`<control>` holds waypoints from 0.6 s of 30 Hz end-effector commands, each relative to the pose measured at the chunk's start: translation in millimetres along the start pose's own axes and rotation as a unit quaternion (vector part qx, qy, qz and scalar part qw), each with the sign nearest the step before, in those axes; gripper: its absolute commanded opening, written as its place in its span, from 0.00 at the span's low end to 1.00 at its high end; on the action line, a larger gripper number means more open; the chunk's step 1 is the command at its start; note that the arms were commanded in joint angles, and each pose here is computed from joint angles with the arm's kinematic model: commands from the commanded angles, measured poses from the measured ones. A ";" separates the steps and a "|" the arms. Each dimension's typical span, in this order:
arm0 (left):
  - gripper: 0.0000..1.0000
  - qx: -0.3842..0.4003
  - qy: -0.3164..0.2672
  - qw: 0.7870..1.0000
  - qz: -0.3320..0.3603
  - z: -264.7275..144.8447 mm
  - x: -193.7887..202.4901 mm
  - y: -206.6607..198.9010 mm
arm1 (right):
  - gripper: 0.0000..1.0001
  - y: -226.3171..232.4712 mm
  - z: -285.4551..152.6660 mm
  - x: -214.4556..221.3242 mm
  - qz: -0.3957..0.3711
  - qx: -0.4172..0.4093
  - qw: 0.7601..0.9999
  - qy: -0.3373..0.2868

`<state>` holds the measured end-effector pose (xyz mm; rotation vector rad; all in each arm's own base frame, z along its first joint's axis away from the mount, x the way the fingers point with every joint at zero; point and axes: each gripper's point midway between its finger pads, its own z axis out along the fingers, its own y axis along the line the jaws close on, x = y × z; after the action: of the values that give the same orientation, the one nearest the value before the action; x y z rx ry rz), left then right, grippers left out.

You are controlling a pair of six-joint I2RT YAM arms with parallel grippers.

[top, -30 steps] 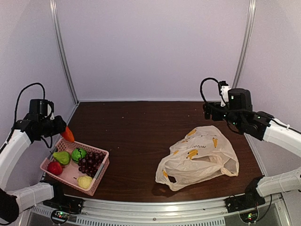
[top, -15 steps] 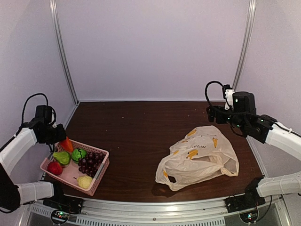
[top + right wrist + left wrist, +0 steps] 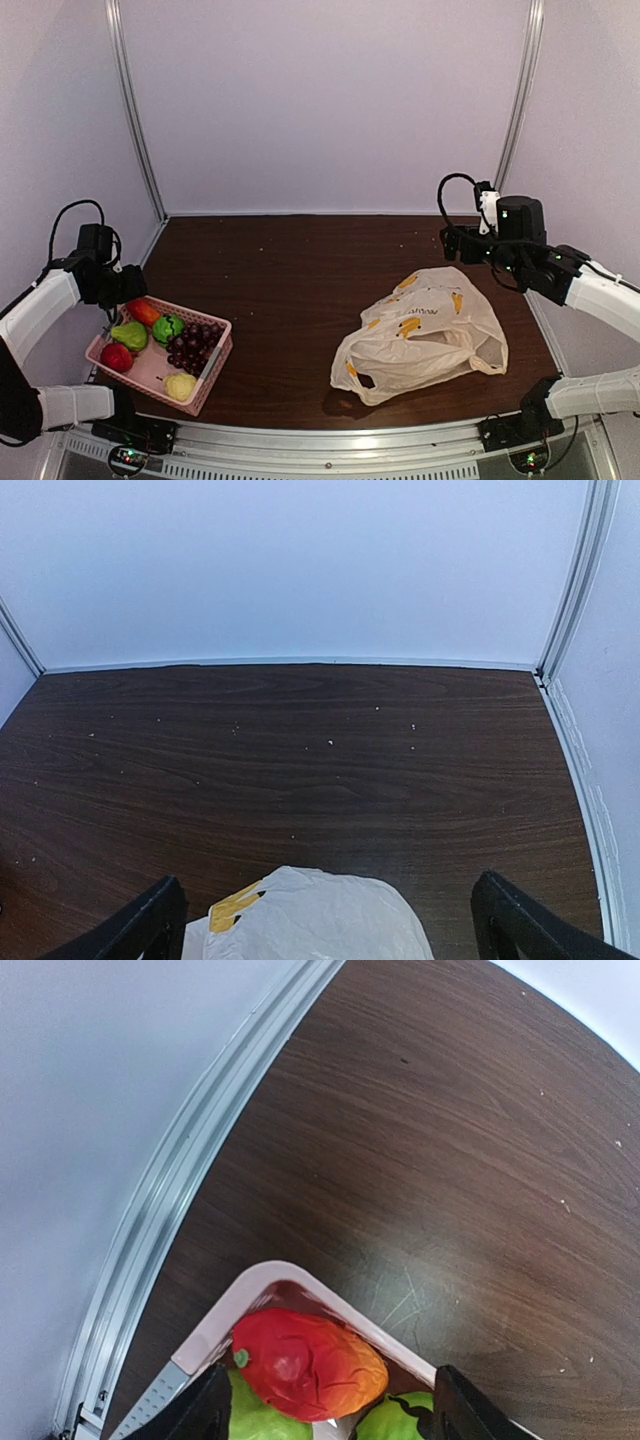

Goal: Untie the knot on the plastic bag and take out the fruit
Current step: Place the fake fruit in the bin.

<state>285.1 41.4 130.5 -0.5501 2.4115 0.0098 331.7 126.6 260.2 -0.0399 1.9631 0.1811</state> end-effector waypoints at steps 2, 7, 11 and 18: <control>0.73 0.000 -0.008 1.000 -0.004 -0.2 -4.6 1.2 | 1.00 -3.0 -1.7 1.1 0.008 -0.001 1.000 0.000; 0.85 0.019 -0.016 1.000 0.000 -4.3 -9.3 -5.6 | 1.00 -3.3 0.5 2.3 0.005 -0.001 1.000 0.005; 0.96 0.088 -0.041 0.995 0.023 -17.7 -20.9 -30.0 | 1.00 -5.1 5.5 3.2 0.002 -0.006 1.000 0.020; 0.98 0.147 -0.149 0.974 0.080 -70.7 -64.6 -53.1 | 1.00 -40.4 13.3 8.0 0.017 0.023 0.998 0.057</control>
<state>293.1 16.8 168.2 -0.3648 2.3128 -0.1441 343.9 105.5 245.5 -0.0044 2.0349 0.1654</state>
